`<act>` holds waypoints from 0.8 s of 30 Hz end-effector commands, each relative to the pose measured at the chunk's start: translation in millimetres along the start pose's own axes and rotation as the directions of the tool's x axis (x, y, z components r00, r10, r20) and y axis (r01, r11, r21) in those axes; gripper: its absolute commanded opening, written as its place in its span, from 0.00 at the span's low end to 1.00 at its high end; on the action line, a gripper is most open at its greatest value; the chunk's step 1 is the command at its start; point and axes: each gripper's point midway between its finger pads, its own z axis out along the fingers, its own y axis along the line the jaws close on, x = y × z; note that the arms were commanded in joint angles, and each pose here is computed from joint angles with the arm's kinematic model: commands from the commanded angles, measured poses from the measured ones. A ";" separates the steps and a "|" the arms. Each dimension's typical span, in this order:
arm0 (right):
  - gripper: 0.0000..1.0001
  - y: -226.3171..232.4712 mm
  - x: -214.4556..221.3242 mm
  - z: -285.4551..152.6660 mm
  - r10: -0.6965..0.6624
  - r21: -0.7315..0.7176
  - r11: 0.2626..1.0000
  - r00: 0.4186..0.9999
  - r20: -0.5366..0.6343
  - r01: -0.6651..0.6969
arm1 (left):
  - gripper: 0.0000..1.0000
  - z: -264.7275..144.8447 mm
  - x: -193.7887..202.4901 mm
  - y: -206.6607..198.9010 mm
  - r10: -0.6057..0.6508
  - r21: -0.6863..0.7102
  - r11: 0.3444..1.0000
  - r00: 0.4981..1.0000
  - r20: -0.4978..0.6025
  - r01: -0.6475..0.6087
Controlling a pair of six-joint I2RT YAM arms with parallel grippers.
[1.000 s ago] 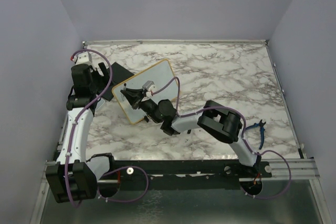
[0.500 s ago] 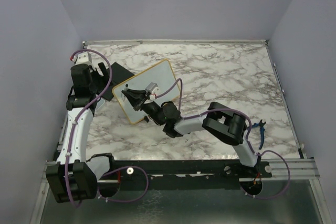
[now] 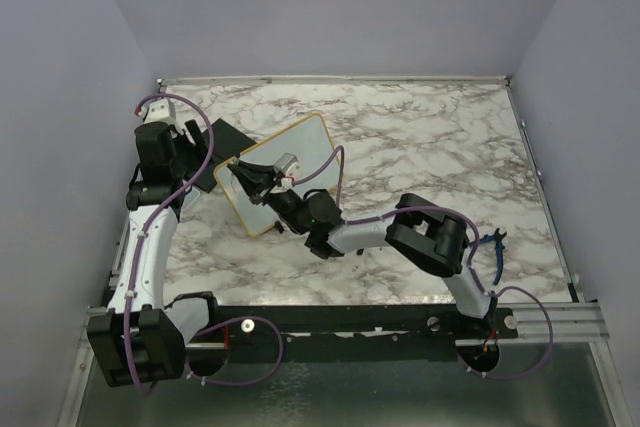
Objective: Write a sentence on the whiteboard
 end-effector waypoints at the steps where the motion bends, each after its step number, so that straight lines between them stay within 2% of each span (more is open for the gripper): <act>1: 0.01 2.5 8.1 1.1 -0.011 0.008 1.000 1.000 0.003 0.011 | 0.71 -0.5 1.1 -0.3 -0.008 0.012 1.000 1.000 0.002 0.008; 24: 0.01 -0.4 28.6 -0.8 -0.011 0.025 1.000 0.999 -0.034 0.012 | 0.69 -1.4 29.4 -0.6 -0.036 0.031 0.999 0.997 -0.064 0.039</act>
